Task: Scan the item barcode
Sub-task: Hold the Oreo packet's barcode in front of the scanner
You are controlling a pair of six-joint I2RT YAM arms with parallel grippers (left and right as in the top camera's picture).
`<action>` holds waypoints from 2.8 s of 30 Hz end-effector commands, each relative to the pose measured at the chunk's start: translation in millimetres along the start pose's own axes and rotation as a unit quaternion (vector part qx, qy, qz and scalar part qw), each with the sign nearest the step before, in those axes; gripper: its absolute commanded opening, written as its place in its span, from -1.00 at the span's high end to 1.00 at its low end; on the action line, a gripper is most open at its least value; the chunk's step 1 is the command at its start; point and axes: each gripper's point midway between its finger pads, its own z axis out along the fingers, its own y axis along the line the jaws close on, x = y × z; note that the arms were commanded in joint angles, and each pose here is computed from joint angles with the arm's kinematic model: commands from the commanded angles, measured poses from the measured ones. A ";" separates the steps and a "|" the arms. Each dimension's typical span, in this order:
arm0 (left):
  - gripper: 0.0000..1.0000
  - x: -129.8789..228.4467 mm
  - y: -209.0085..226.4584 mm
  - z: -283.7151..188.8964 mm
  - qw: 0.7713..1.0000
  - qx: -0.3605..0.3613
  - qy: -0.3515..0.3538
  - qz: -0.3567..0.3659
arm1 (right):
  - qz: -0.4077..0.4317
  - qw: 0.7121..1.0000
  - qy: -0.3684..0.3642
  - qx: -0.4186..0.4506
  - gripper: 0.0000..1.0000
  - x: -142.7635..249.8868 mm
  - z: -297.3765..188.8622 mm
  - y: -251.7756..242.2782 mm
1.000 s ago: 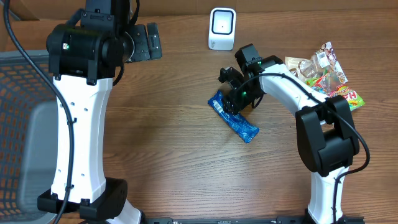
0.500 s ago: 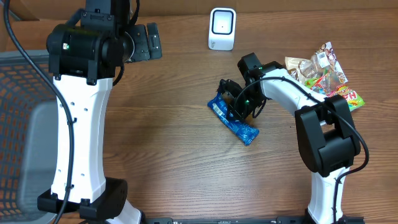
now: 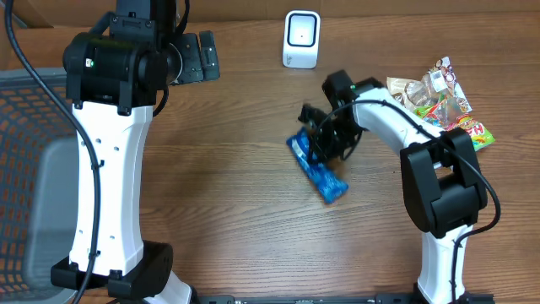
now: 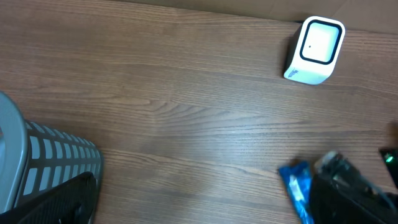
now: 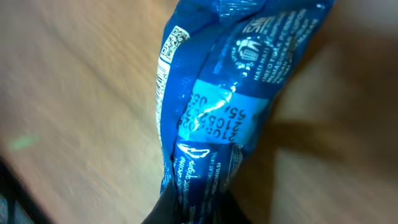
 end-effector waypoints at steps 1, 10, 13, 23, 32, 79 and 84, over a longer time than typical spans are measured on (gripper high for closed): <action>-1.00 -1.3 1.7 0.8 1.000 -0.006 -0.003 0.009 | 0.043 0.992 -0.074 0.094 0.93 -47.5 -41.8 -22.4; -1.00 -1.2 1.7 0.9 1.000 -0.006 -0.002 0.009 | 0.058 0.843 -0.253 0.472 0.92 -126.2 -144.4 -108.3; -0.99 -1.3 1.7 0.8 1.000 -0.006 -0.003 0.009 | -0.018 0.818 -0.275 0.505 0.92 -151.5 -165.2 -105.5; -0.99 -1.3 1.7 0.8 1.000 -0.006 -0.003 0.009 | -0.167 0.700 -0.358 0.595 0.92 -219.2 -224.3 -92.1; -1.00 -1.2 1.7 0.9 1.000 -0.006 -0.002 0.009 | -0.232 0.648 -0.279 0.670 0.92 -231.8 -182.8 -126.2; -0.99 -1.2 1.6 0.9 1.000 -0.006 -0.002 0.009 | -0.297 0.631 -0.230 0.679 0.92 -238.1 -148.4 -146.7; -1.00 -1.3 1.7 0.8 1.000 -0.006 -0.003 0.009 | -0.311 0.623 -0.228 0.681 0.92 -241.0 -149.1 -144.0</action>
